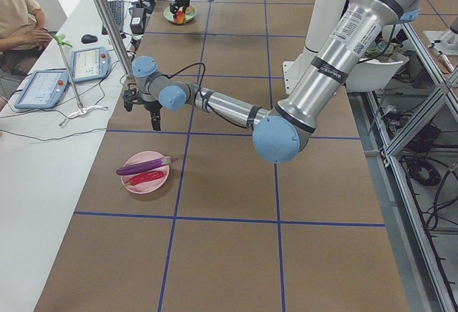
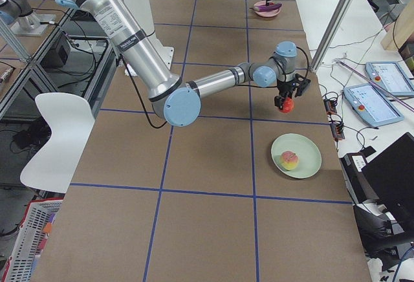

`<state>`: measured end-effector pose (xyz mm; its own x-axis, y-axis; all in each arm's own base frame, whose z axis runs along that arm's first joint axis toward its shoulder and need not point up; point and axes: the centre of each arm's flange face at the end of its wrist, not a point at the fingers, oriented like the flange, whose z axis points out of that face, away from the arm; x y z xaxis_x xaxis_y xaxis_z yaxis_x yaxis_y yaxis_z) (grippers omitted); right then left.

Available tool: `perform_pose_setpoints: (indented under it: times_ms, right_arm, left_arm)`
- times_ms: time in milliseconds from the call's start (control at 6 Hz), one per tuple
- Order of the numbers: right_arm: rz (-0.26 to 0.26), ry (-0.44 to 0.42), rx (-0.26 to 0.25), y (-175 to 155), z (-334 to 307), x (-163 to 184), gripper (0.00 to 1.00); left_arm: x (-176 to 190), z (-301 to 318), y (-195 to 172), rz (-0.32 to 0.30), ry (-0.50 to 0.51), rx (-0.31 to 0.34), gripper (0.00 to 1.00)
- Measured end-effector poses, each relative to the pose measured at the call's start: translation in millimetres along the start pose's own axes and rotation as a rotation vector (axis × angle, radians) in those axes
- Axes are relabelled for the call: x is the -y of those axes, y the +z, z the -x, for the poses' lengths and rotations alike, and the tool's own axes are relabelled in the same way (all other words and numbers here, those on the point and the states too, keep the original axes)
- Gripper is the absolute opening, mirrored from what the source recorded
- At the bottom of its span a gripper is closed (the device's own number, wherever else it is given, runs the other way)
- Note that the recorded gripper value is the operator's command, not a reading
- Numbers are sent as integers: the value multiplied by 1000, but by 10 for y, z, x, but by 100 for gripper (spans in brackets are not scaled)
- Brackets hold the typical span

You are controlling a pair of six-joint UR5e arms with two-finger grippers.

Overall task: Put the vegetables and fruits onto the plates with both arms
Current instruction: 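Carry the pomegranate to the green plate beside the peach, then open the right gripper to release the pomegranate and lift away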

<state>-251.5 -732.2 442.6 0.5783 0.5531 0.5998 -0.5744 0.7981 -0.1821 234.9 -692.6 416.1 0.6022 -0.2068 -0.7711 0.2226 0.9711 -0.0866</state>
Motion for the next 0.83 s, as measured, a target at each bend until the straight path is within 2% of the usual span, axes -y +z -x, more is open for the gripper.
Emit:
perform_pose_setpoints:
  times_ms: [167, 333, 500, 667, 833]
  right_arm:
    - [-8, -70, -59, 147, -403, 400, 18]
    - [-5, -112, -106, 298, -698, 617, 28]
    - [1, -127, -124, 370, -807, 675, 28]
    - [5, -132, -130, 408, -820, 664, 53]
    - [9, -136, -131, 434, -786, 625, 66]
  left_arm:
    - [-17, -20, 15, 2, -1, 0, 100]
    - [-34, -39, 37, 5, 1, 0, 100]
    - [-40, -46, 46, 6, 2, 1, 100]
    - [-42, -48, 49, 6, 2, 1, 100]
    - [-43, -47, 52, 7, 2, 1, 100]
